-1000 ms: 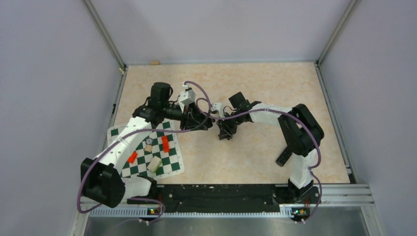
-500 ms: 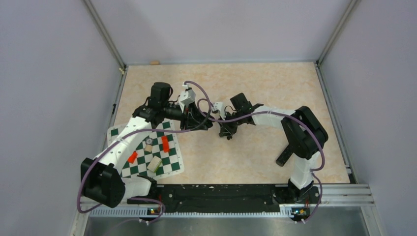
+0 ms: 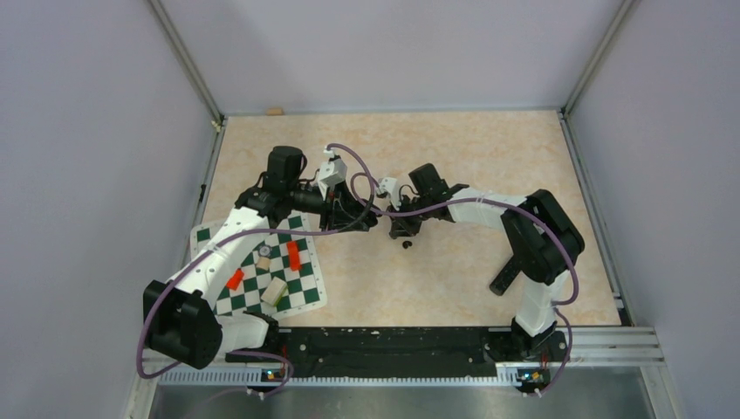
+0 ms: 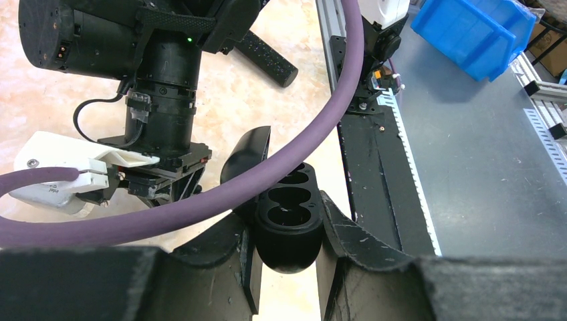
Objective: Insert the wireless bluetooth earbuds into the charging case
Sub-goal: Pick up the left earbud from the center of the board.
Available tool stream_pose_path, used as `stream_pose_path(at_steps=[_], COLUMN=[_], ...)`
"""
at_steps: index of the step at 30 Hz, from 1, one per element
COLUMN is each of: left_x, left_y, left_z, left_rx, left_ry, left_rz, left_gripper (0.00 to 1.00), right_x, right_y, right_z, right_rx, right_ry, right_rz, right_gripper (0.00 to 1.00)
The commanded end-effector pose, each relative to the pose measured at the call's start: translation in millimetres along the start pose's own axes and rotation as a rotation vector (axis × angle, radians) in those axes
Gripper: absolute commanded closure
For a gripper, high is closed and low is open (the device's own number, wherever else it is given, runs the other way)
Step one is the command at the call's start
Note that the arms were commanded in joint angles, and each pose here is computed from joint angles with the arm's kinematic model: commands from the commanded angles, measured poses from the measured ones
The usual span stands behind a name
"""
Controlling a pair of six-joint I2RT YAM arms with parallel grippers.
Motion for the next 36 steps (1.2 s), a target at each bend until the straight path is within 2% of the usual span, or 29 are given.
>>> stream_pose_path(at_steps=[1, 15, 28, 33, 36], left_x=[-2.1, -2.5, -2.6, -2.3, -2.4], left_y=[-14.4, -15.5, -15.5, -15.2, -14.8], left_z=[-0.6, -1.8, -1.7, -1.6, -1.1], left_rx=[0.059, 0.06, 0.062, 0.06, 0.058], left_ry=[0.002, 0.002, 0.003, 0.004, 0.003], left_rz=[-0.024, -0.025, -0.026, -0.026, -0.025], left_gripper=[1.0, 1.0, 1.0, 1.0, 1.0], right_x=[-9.2, -9.9, -9.6, -10.5, -11.3], right_y=[-20.8, -18.1, -19.5, -21.5, -22.7], right_z=[0.0, -3.8, -3.7, -3.4, -2.8], right_rx=[-0.055, -0.052, -0.036, -0.035, -0.035], right_ry=[0.052, 0.08, 0.081, 0.082, 0.082], right_rz=[-0.058, -0.029, -0.029, -0.04, -0.046], right_gripper=[0.91, 0.91, 0.87, 0.91, 0.99])
Point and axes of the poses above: each gripper's point midway between its finger pads, its own x axis out along the fingers, its own z axis along the line the jaws close on, y = z × x, the point moved 6 cm from there along -x, back along the fingers, and after that the axes turned 5 degrees about x, right-handed, at the moved point
